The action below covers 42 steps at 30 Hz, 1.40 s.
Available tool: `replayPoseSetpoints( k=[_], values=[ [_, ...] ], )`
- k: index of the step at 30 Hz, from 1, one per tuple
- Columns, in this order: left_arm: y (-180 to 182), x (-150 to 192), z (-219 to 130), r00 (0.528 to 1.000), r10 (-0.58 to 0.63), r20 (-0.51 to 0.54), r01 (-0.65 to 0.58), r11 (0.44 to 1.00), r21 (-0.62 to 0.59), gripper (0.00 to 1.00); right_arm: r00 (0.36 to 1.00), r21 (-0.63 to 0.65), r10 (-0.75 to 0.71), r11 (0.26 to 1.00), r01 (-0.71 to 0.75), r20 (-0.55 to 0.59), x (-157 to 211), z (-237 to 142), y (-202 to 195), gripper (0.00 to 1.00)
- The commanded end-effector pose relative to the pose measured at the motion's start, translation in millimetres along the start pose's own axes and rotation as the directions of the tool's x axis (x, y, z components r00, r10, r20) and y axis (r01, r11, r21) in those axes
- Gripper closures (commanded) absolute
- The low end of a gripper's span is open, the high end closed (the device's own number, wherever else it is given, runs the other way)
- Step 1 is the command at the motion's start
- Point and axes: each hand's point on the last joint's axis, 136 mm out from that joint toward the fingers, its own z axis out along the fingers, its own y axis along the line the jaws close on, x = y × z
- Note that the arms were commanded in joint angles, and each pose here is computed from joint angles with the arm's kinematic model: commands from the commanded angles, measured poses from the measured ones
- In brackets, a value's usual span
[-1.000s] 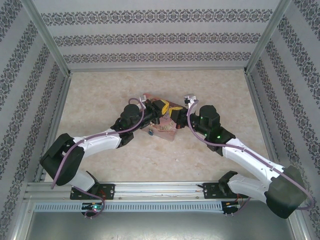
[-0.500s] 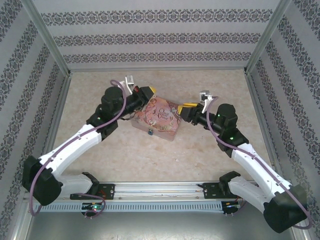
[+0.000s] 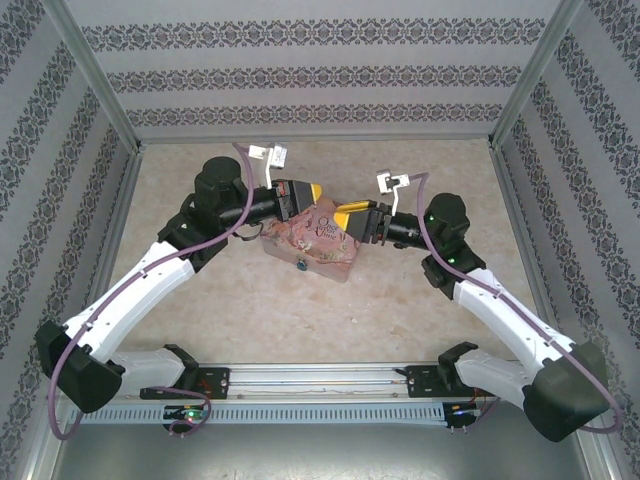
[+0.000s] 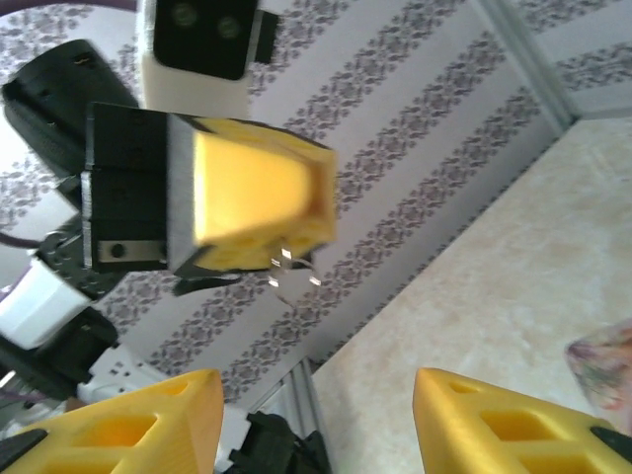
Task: Unlock the padlock with the key
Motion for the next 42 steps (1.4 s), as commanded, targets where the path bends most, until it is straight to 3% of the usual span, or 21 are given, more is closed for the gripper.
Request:
replayPoseSetpoints(
  k=[1,23,33,38,42],
  values=[
    [-8.1,-1.5,0.2,0.999,0.047,-0.008,-0.047,0.997,0.061,1.0,0.998,-0.099,-0.06,0.993,0.06,0.004,-9.0,6.4,26.2,0.47],
    [-7.8,2.0,7.4,0.999,0.028,-0.037,-0.025,0.995,0.092,1.0,1.0,-0.158,-0.018,0.987,0.017,-0.006,-12.6,32.6,24.6,0.64],
    [-7.8,2.3,7.3,0.999,0.024,-0.034,-0.021,0.995,0.095,1.0,1.0,-0.151,0.002,0.988,-0.005,-0.019,-7.6,36.3,18.8,0.82],
    [-8.0,3.0,5.5,0.999,0.031,-0.033,-0.027,0.995,0.096,1.0,1.0,-0.135,0.009,0.991,-0.009,-0.006,-7.6,35.5,14.5,0.98],
    [-8.1,2.2,0.5,0.999,0.042,-0.021,-0.04,0.996,0.085,0.8,1.0,-0.114,0.013,0.993,-0.013,0.0,-6.0,33.3,9.2,1.0]
  ],
)
